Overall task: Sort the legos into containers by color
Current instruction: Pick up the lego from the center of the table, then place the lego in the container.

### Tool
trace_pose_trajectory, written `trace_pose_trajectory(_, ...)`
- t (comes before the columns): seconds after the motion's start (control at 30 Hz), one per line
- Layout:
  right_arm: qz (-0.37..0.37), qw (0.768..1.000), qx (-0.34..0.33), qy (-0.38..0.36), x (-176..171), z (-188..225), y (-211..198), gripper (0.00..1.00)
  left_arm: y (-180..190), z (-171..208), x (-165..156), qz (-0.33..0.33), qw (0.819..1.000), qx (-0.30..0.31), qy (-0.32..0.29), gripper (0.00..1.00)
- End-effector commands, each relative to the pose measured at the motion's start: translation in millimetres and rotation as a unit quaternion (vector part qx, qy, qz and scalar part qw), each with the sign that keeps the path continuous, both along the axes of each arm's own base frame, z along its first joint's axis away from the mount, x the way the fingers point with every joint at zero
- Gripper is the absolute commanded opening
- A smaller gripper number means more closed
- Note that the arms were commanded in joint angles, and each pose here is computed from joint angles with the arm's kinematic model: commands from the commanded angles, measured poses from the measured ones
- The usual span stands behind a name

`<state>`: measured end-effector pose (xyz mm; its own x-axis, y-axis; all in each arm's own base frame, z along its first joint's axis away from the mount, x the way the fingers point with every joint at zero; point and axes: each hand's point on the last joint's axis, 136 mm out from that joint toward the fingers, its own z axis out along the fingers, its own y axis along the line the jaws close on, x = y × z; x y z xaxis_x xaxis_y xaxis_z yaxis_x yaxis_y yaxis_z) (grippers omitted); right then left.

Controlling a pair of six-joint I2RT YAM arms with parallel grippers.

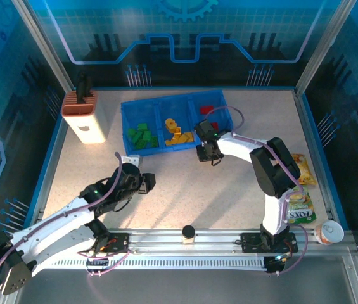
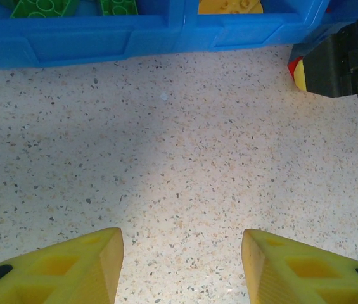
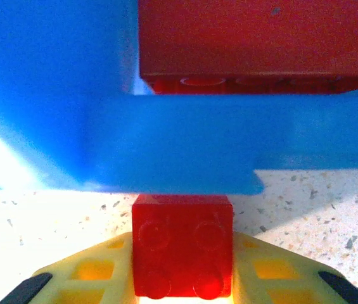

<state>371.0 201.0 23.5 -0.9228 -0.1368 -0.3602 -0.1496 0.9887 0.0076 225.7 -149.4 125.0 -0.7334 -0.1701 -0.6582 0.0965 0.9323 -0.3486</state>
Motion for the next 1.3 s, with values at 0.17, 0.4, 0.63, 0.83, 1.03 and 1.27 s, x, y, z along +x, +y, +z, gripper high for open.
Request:
trace_pose_trajectory(0.17, -0.003, 0.997, 0.015, -0.076, 8.3, 67.5, -0.6, 0.32, 4.4, -2.6, -1.2, 0.007, 1.000, 0.007, -0.003, 0.52)
trace_pose_trajectory(0.4, -0.011, 0.996, 0.025, -0.083, 25.7, 88.1, -5.4, 0.33, 9.2, -3.6, -5.4, 0.010, 1.000, 0.010, -0.002, 0.52)
trace_pose_trajectory(0.63, -0.029, 0.997, 0.044, -0.057, 53.9, 83.1, -10.2, 0.36, 16.3, 0.7, -9.9, 0.015, 1.000, 0.012, -0.008, 0.52)
trace_pose_trajectory(0.83, -0.030, 0.998, 0.042, -0.042, 64.1, 77.9, -9.2, 0.49, 23.8, 2.8, -13.5, 0.024, 1.000, 0.014, -0.014, 0.52)
trace_pose_trajectory(1.03, -0.035, 0.997, 0.045, -0.048, 59.6, 79.9, -10.4, 0.72, 24.3, 0.4, -12.5, 0.028, 0.999, 0.016, -0.013, 0.52)
trace_pose_trajectory(1.27, -0.031, 0.995, 0.058, -0.075, 47.2, 101.9, -13.7, 0.72, 23.6, -3.5, -8.7, 0.033, 0.999, 0.022, -0.011, 0.53)
